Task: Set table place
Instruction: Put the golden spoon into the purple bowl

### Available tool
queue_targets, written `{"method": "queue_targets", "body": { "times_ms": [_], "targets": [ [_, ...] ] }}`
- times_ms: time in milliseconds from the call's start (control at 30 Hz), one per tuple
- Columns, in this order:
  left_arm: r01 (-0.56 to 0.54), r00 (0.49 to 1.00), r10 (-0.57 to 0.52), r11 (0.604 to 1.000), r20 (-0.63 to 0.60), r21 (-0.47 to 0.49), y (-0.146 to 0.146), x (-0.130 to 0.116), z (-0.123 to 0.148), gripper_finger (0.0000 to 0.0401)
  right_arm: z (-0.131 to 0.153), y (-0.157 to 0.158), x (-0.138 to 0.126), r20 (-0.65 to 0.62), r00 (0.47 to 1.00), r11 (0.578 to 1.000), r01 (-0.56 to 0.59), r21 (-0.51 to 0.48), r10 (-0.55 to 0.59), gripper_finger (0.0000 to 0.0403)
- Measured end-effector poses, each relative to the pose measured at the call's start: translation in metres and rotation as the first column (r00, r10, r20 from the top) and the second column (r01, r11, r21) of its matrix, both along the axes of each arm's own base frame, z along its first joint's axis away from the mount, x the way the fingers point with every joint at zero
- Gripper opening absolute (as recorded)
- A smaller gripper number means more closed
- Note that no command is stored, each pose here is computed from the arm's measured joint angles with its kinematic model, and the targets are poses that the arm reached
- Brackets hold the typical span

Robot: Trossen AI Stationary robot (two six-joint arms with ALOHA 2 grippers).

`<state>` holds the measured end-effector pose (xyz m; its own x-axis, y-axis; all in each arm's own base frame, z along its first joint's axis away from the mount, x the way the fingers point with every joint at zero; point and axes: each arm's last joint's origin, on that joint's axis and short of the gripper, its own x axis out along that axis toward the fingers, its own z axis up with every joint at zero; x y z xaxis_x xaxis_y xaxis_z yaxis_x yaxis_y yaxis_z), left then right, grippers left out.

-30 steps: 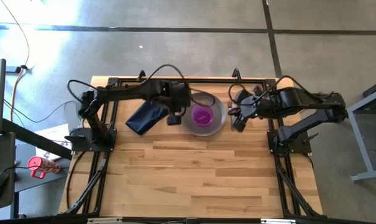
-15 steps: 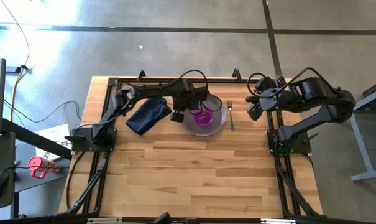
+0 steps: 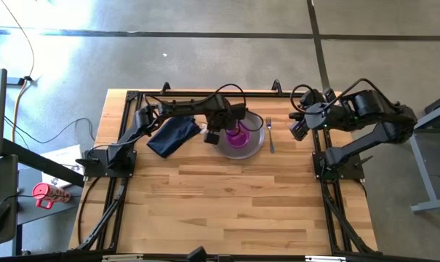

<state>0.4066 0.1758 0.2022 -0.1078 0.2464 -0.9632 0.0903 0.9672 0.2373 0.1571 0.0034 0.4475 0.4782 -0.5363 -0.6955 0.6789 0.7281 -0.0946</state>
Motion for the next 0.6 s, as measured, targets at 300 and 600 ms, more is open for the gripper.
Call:
{"method": "queue_targets", "body": {
  "times_ms": [300,600],
  "targets": [
    [0.024,1.000,-0.024,1.000,-0.003,0.007,0.0007,0.0004,0.0001,0.0006,-0.0002,-0.0001,0.0002,-0.003,1.000,1.000,-0.001,-0.004,0.001,0.0169],
    [0.056,0.990,-0.049,0.997,-0.132,0.051,0.0006,-0.0088,0.0014,0.0006,-0.0002,-0.0001,0.0002,-0.007,1.000,1.000,-0.006,-0.009,0.006,0.0169]
  ]
}}
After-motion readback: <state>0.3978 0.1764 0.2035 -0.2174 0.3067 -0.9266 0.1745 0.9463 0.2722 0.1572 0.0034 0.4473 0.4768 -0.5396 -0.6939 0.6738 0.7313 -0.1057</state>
